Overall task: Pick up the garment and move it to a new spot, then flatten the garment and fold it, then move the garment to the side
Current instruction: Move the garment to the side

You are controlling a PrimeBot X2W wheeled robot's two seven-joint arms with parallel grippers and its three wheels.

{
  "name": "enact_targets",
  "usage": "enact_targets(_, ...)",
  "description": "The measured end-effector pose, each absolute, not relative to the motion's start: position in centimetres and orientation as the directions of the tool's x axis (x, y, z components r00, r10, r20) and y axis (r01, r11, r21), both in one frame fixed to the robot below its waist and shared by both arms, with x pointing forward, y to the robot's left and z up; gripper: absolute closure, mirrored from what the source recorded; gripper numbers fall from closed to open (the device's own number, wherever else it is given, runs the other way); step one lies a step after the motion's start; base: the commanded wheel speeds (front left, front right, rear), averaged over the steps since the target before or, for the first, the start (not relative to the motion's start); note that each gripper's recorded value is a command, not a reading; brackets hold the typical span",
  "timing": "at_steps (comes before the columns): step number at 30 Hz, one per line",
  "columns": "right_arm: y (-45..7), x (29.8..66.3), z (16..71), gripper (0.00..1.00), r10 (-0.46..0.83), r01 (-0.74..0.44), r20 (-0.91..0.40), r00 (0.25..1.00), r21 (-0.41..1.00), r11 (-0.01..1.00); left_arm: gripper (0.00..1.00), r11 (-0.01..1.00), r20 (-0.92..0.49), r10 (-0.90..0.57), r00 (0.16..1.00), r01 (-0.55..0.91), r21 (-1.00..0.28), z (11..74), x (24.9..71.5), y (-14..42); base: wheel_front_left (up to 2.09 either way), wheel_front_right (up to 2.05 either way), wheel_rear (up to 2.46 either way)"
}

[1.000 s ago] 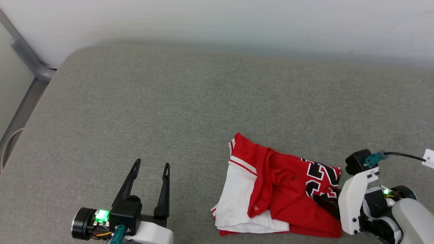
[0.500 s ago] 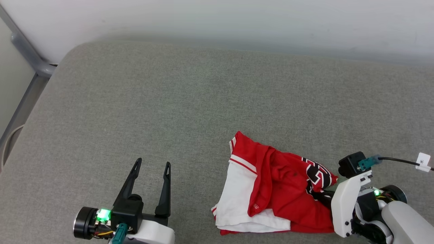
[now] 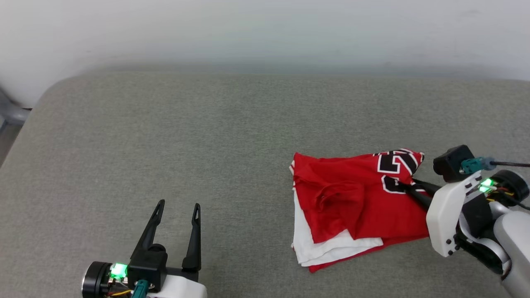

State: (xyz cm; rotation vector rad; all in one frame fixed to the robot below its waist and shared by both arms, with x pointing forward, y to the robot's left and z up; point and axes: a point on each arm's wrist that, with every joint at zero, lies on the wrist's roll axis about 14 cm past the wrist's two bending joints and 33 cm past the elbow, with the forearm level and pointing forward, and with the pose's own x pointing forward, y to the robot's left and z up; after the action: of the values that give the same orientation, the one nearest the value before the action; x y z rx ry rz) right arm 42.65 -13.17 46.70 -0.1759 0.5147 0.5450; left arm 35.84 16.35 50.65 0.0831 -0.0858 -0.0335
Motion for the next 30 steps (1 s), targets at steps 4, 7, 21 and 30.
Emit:
enact_targets(4,-16.8,42.7,48.4,1.00,0.377,-0.490,-0.498,0.781,-0.115,0.864,0.00,0.994,0.098,-0.086,0.991,0.078,0.082,51.0,36.8,14.9,0.00,0.00,0.00)
enact_targets(7,-19.4,42.4,49.1,1.00,0.322,-0.443,-0.499,0.805,-0.143,0.885,0.00,0.990,0.106,-0.122,0.987,0.114,0.079,51.1,37.7,13.6,0.00,0.00,0.00)
enact_targets(21,-33.3,43.6,47.6,1.00,-0.030,-0.209,-0.603,0.797,-0.322,0.923,0.00,0.978,0.092,-0.200,0.975,0.194,0.075,49.5,42.4,11.2,0.00,0.00,0.00)
enact_targets(30,-41.5,45.7,46.3,1.00,-0.258,-0.078,-0.629,0.733,-0.455,0.887,0.00,0.981,0.076,-0.184,0.980,0.179,0.075,48.1,44.4,11.9,0.00,0.00,0.00)
